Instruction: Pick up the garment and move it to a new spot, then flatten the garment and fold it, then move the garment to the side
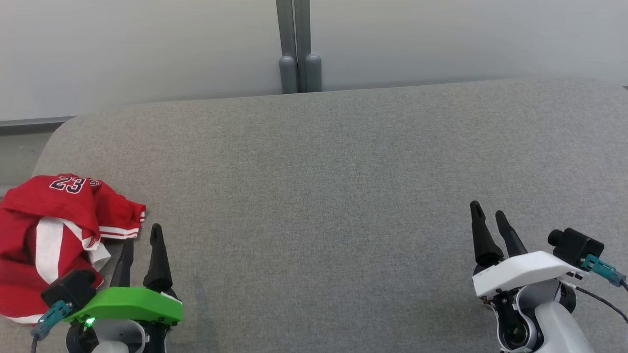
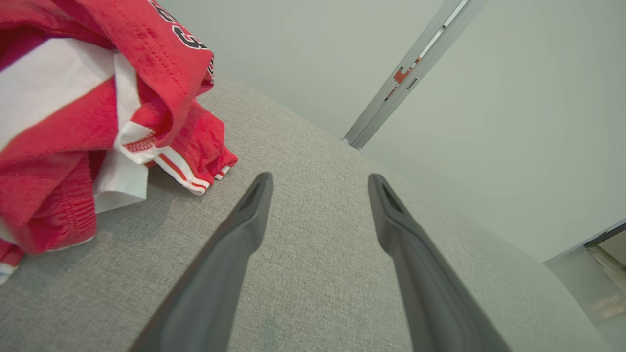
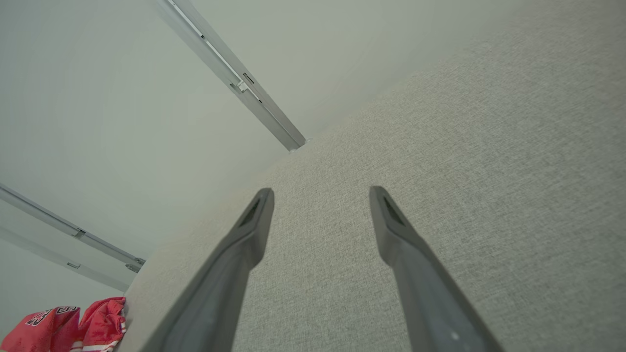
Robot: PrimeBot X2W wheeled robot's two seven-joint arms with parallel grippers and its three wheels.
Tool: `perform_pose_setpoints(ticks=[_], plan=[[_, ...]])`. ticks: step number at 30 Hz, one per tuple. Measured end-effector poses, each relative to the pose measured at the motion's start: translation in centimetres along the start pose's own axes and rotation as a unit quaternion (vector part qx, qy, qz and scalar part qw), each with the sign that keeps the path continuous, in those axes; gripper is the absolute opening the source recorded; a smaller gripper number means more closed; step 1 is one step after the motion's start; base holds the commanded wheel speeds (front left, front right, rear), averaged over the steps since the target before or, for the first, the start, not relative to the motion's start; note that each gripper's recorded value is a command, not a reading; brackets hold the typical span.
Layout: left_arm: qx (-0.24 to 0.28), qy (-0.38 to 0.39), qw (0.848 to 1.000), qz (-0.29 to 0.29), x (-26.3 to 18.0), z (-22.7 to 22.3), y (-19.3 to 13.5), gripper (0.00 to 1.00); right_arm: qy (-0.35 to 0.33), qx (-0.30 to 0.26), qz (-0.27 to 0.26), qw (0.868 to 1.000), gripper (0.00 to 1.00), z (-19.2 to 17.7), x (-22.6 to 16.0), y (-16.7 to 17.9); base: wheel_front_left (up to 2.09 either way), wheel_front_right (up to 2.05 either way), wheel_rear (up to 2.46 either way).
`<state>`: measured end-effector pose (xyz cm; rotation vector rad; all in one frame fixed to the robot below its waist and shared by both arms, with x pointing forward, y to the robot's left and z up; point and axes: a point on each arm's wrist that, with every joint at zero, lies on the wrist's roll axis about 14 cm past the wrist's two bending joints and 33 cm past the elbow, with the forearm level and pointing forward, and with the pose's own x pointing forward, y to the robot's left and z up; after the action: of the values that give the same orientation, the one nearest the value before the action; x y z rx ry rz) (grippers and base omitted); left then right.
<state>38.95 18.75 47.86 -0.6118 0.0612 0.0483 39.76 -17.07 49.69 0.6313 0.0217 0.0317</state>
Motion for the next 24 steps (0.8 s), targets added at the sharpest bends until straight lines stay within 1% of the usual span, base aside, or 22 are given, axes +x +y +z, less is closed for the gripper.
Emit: perform_pose_setpoints(ticks=[10, 24], plan=[[0.073, 0.001, 0.997, -0.010, 0.0, -0.3, -0.4, 1.00, -0.002, -0.067, 0.014, 0.998, 1.00, 0.0, 0.3, 0.6, 0.00, 0.00, 0.00], [0.144, 0.013, 0.989, -0.006, -0.1, -1.5, 0.1, 1.00, 0.015, -0.144, 0.014, 0.989, 1.00, -1.3, 0.1, -0.1, 0.00, 0.00, 0.00]])
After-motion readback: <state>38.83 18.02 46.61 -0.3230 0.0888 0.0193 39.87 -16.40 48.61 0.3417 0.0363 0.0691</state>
